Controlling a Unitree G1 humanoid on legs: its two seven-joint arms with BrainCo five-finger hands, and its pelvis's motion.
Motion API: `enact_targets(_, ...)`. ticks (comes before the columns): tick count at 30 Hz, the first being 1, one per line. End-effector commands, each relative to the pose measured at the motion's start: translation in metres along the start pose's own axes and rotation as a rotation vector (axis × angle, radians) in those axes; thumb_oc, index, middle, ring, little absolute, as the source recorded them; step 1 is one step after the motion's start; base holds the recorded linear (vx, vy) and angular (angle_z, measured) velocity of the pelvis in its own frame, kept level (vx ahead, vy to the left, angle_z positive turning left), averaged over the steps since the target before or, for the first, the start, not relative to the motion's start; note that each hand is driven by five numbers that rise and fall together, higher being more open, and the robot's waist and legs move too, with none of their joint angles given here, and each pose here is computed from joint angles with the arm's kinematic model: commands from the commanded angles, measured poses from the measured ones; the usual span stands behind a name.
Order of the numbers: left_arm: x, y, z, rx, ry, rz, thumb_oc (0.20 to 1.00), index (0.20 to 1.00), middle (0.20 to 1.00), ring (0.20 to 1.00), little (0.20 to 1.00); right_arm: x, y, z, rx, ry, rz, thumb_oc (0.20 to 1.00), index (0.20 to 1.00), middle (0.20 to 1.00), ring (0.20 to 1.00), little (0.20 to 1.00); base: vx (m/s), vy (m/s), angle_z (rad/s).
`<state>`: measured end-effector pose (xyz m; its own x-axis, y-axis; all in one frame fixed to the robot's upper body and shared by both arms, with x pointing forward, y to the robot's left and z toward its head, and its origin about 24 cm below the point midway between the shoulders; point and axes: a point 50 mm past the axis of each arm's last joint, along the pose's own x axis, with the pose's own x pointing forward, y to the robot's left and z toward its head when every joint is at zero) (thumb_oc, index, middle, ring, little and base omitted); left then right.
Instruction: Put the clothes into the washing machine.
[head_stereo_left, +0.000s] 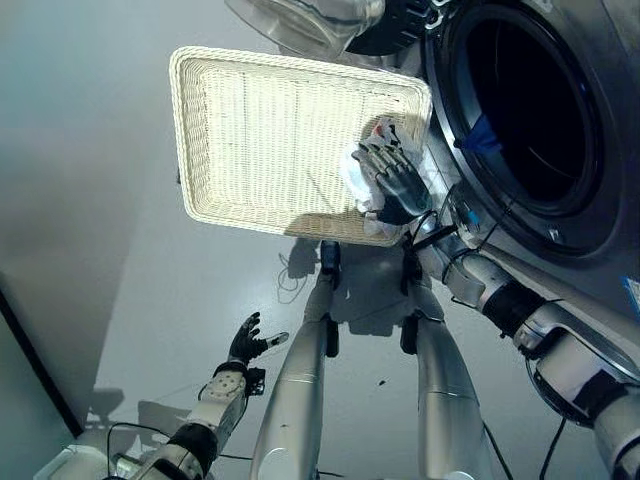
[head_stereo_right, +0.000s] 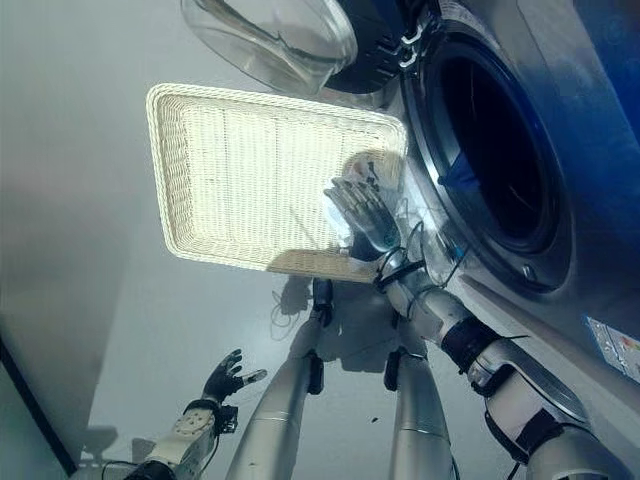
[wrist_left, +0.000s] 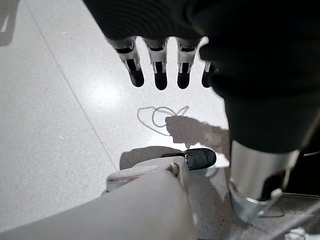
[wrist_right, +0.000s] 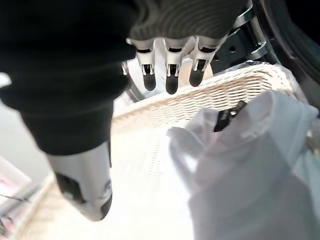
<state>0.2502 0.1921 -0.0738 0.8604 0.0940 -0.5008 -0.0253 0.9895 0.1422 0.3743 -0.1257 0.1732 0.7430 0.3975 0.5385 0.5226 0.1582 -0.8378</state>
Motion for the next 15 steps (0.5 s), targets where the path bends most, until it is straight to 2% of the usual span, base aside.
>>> enact_targets(1,0.003,0.013,0.004,0.007,0.011,0.033,1.0,1.0,1.0,1.0,1.0,0.006,-0.006,-0.026,-0.141,0.172,0.067,1.0,1.0,1.0,1.0,1.0,0.0,-0.083,0.17)
enact_targets(5,0.004,0.016,0.012,0.009,-0.006,0.035,1.0,1.0,1.0,1.0,1.0,0.001,-0.003,-0.067,-0.311,0.399,0.243,1.0,1.0,1.0,1.0,1.0,0.03,-0.094,0.14)
enact_targets(6,0.004,0.016,0.014,0.023,-0.014,0.034,1.0,1.0,1.0,1.0,1.0,0.001,-0.009,-0.081,-0.411,0.471,0.308,1.0,1.0,1.0,1.0,1.0,0.03,-0.08,0.14)
enact_targets(9,0.004,0.016,0.019,0.045,-0.028,0.015,1.0,1.0,1.0,1.0,1.0,0.005,-0.021,-0.099,-0.525,0.553,0.372,1.0,1.0,1.0,1.0,1.0,0.03,-0.078,0.13)
enact_targets(10,0.003,0.016,0.021,0.064,-0.039,0.003,1.0,1.0,1.0,1.0,1.0,0.004,-0.027,-0.11,-0.631,0.607,0.469,1.0,1.0,1.0,1.0,1.0,0.03,-0.077,0.08)
enact_targets(13,0.002,0.016,0.024,0.069,-0.051,-0.007,1.0,1.0,1.0,1.0,1.0,0.003,-0.031,-0.12,-0.696,0.677,0.588,1.0,1.0,1.0,1.0,1.0,0.02,-0.054,0.07)
enact_targets(14,0.002,0.015,0.028,0.079,-0.061,-0.014,1.0,1.0,1.0,1.0,1.0,0.0,-0.031,-0.123,-0.738,0.728,0.699,1.0,1.0,1.0,1.0,1.0,0.01,-0.031,0.06)
enact_targets(15,0.002,0.015,0.028,0.079,-0.061,-0.014,1.0,1.0,1.0,1.0,1.0,0.0,-0.031,-0.123,-0.738,0.728,0.699,1.0,1.0,1.0,1.0,1.0,0.02,-0.043,0.04)
